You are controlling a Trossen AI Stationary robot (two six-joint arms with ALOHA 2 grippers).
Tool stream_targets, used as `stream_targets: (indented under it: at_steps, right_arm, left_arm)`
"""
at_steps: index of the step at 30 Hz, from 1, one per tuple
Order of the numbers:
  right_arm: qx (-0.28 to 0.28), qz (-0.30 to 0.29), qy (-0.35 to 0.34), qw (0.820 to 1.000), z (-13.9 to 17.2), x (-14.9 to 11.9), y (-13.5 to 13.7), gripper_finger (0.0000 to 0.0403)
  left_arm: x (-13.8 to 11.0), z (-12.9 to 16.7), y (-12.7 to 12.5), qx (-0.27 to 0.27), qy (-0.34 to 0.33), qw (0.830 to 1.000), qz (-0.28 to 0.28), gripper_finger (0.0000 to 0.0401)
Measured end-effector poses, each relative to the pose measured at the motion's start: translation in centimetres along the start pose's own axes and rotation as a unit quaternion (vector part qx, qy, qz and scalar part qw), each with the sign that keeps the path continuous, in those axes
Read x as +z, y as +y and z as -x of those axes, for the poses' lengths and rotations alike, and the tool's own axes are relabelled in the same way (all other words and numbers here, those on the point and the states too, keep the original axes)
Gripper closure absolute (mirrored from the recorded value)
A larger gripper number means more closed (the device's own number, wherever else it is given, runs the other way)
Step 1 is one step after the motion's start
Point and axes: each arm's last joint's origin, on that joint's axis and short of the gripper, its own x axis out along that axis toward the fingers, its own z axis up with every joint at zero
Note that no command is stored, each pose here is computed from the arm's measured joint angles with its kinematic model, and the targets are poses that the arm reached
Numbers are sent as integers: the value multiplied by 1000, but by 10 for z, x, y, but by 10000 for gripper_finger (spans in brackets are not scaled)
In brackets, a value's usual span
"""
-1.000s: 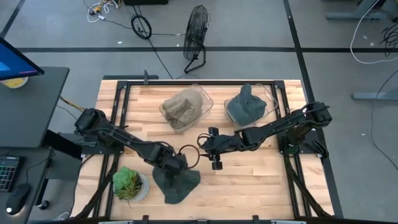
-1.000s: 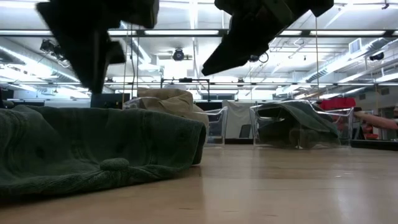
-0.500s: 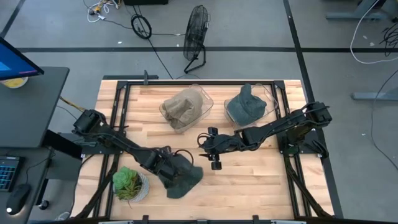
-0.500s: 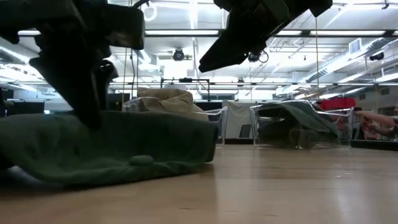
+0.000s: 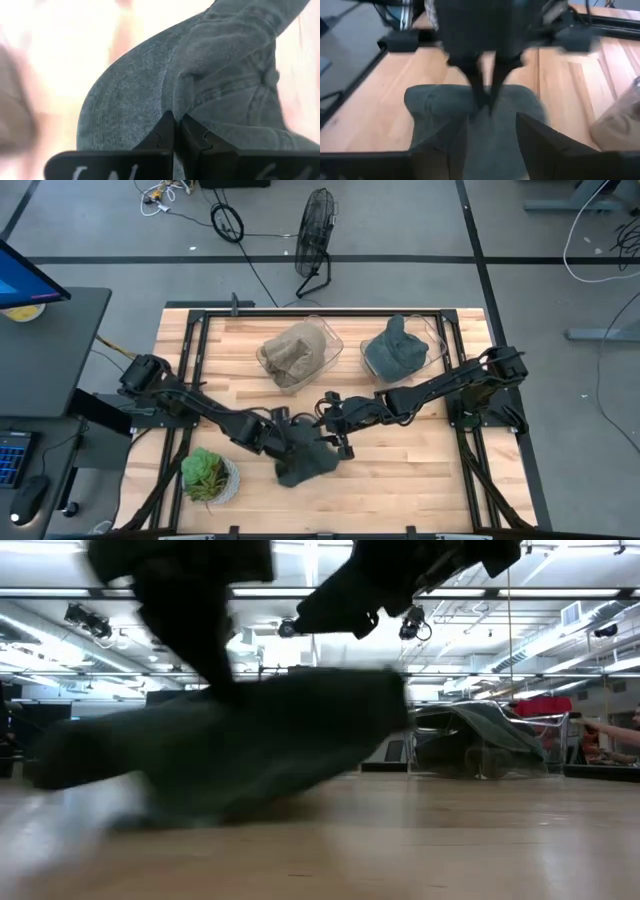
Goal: Pick & Place hat
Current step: Put the black cap into the right transparent bin
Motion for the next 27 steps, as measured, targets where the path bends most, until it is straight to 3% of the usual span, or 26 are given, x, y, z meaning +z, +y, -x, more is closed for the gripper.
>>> stream_targets:
  at_steps: [11,16,20,27]
  right_arm:
    - [-6,8,31,999,-7,-10,-1,236]
    - [-63,33,63,995,-6,-15,-4,236]
    - [-65,39,63,995,-5,-14,-4,236]
    - [-79,98,35,991,-5,-9,1,236]
  left_arm:
    - [38,9,21,38,-47,996,-59,391]
    - [39,9,21,45,-49,994,-91,392]
    - [39,10,21,45,-48,994,-92,391]
    - [34,10,20,31,-19,997,-66,391]
